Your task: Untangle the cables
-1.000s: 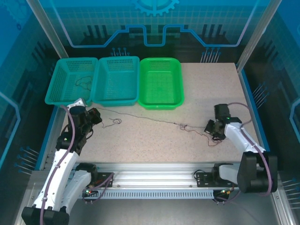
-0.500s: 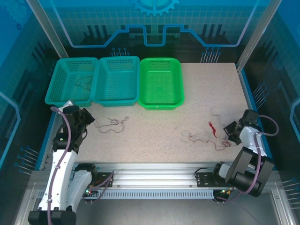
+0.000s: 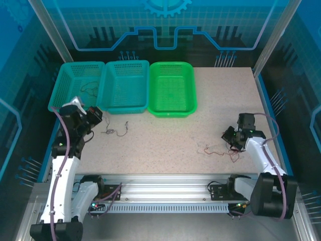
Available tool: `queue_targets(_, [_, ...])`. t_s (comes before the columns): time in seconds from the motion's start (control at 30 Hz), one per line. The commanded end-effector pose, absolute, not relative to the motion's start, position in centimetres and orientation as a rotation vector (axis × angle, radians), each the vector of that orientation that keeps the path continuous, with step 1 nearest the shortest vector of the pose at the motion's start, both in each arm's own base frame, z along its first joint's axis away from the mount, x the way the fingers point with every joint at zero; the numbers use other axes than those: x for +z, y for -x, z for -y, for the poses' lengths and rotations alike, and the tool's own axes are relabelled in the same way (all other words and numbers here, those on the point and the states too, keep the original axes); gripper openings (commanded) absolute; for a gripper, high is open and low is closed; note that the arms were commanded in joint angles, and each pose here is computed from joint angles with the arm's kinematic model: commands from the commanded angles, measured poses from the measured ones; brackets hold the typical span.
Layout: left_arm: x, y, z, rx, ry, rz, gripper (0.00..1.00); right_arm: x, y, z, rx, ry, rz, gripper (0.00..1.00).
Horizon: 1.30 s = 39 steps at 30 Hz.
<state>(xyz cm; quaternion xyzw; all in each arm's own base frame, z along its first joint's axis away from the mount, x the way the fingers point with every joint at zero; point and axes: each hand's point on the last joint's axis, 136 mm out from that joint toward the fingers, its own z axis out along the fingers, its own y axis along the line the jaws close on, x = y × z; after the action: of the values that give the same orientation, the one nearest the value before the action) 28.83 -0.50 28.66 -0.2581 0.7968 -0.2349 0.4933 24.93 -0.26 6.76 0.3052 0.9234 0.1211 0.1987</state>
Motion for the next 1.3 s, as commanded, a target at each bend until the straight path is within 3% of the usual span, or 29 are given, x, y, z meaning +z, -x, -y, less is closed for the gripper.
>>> queue_targets(0.0, [36.6,-29.0,2.5,-0.656,0.417,-1.824,0.00,6.4,-23.8,-1.2,0.347,-0.838,-2.627,0.00])
queue_targets(0.33, [48.9,-34.2,-1.2,-0.375,0.313,-1.619,0.00,7.4,-23.7,-3.1,0.359,-0.726,-2.661,0.00])
queue_targets(0.67, [51.5,-42.2,-7.8,-0.137,0.365,-1.553,0.00,7.9,-23.2,-3.3,0.350,-0.691,-2.664,0.00])
queue_targets(0.9, [48.2,-44.8,-14.7,-0.023,0.485,-1.588,0.00,8.6,-23.1,-3.2,0.341,-0.669,-2.657,0.00])
queue_targets(1.2, [38.6,-47.4,-21.3,-0.031,0.676,-1.700,0.00,9.2,-22.5,-3.1,0.326,-0.639,-2.660,0.00])
queue_targets(1.23, [37.0,-47.8,-21.3,-0.054,0.691,-1.724,0.01,9.2,-22.4,-3.1,0.327,-0.638,-2.658,0.00])
queue_targets(1.27, [35.6,-48.2,-21.2,-0.077,0.709,-1.746,0.09,9.2,-22.3,-3.2,0.329,-0.637,-2.658,0.00])
